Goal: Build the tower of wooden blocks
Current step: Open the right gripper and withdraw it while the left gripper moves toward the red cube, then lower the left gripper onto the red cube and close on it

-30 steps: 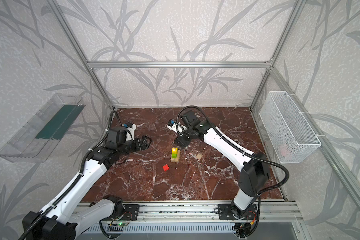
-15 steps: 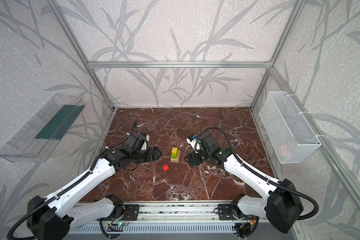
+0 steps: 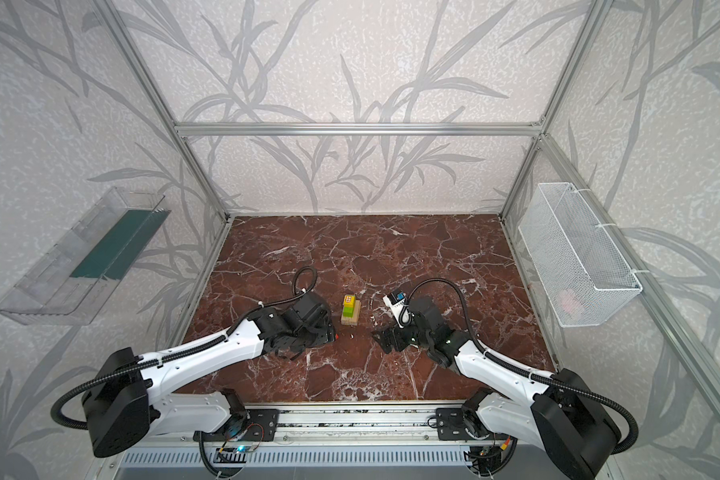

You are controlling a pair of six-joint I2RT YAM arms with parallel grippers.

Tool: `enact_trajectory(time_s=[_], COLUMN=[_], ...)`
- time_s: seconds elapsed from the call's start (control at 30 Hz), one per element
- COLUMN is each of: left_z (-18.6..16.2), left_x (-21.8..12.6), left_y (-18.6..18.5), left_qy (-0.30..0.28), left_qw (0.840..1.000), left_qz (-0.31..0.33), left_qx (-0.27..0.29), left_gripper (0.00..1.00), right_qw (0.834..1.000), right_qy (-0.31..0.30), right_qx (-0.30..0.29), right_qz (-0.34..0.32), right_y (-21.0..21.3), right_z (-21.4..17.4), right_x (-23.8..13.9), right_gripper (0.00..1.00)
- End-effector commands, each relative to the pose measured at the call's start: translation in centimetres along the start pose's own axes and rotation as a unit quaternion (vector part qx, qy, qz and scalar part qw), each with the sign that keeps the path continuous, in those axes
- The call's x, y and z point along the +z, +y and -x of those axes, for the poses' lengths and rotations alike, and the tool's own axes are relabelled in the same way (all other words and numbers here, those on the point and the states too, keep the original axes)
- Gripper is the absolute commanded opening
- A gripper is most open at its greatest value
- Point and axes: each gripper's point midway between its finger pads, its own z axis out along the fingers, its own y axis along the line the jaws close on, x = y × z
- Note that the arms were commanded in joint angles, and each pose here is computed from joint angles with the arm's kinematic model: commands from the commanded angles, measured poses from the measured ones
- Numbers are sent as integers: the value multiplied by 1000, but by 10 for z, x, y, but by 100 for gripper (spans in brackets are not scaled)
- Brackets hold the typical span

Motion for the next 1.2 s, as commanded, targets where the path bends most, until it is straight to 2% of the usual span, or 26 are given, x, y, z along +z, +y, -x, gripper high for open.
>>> enact_trajectory(time_s=[0.0, 0.1, 0.3, 0.57, 0.77, 0.9, 1.17], left_z=[6, 4, 2, -1, -5, -2, 7], left_x=[13, 23, 37, 51, 61, 57, 39], left_y=[0, 1, 15, 3, 5, 19, 40], left_qy=[-29, -25, -33, -26, -14, -23, -40], left_qw=[999, 998, 995, 997, 996, 991, 980], left_qz=[10, 29, 86, 71, 88, 132, 192], left_qx=[-45, -44, -33, -17, -6, -5, 13], left_gripper=[78, 78, 79, 80, 81, 81, 66], right_qw=[998, 997, 996, 994, 994, 994, 995], right_qy=[-60, -70, -79, -101, -104, -102, -96], right_qx=[-19, -23, -27, -34, -35, -37, -36], right_qz=[-7, -12, -23, -26, -22, -22, -11], right_y=[3, 2, -1, 0, 1, 2, 5], right_z=[29, 32, 35, 38, 39, 39, 37], right_x=[-4, -5, -9, -17, -18, -17, -14], right_gripper=[96, 100, 99, 99, 99, 99, 99])
